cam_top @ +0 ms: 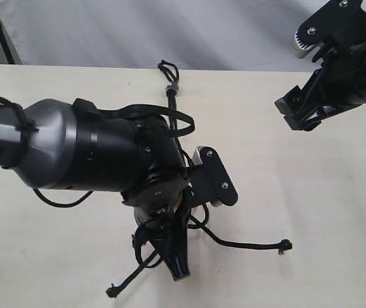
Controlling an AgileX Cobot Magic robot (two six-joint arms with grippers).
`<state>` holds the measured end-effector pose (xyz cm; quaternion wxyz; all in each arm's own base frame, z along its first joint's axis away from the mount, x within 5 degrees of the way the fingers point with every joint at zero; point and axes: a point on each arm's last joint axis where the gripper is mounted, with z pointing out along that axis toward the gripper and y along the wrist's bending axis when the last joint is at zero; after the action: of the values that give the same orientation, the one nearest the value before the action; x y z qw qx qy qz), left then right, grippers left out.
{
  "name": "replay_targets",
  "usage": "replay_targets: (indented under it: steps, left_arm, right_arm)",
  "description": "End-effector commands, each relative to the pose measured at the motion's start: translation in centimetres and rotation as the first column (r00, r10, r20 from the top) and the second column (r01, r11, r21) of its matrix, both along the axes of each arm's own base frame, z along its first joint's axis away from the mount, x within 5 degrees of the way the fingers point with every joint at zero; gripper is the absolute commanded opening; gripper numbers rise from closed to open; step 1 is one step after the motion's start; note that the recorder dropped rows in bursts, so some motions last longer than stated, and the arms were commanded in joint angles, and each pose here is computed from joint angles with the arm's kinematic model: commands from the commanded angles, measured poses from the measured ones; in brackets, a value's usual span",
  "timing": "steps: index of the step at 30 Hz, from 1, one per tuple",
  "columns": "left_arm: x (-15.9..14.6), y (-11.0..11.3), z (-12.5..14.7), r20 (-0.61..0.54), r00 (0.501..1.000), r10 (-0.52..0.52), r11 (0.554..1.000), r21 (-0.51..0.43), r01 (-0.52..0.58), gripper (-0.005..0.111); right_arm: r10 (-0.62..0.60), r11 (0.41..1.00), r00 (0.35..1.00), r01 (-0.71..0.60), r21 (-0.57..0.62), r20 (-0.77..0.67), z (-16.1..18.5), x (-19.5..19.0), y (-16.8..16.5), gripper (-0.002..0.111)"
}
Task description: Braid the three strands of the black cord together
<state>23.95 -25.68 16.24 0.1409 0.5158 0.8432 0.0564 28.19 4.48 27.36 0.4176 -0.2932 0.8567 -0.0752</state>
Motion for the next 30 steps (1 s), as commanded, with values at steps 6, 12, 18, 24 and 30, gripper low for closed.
replay_targets:
  steps: [6,12,18,24,30]
  left_arm:
    - [2.2,2.7,-3.4,0.007,1.000,0.020,0.999,0.026,-0.020,0.001]
    - [1.6,2.9,-4.4,-0.022,0.999,0.045,0.999,-0.006,-0.045,0.001]
    - [-0.2,2.1,-4.7,-0.146,0.979,0.142,0.988,-0.046,-0.150,0.001]
    - [-4.1,-1.3,-4.7,-0.197,0.975,-0.102,0.992,-0.090,0.085,0.001]
    - [-2.9,-0.4,-4.6,-0.198,0.980,-0.034,0.995,-0.103,0.013,0.001]
  right_arm:
    - [-0.006,1.000,1.000,0.006,0.001,0.009,0.1,0.0,-0.2,0.084]
    - [-0.006,1.000,1.000,0.006,0.001,0.009,0.1,0.0,-0.2,0.084]
    - [-0.006,1.000,1.000,0.006,0.001,0.009,0.1,0.0,-0.2,0.084]
    - [-0.006,1.000,1.000,0.006,0.001,0.009,0.1,0.0,-0.2,0.084]
    - [-0.008,1.000,1.000,0.008,0.003,0.009,0.1,0.0,-0.2,0.084]
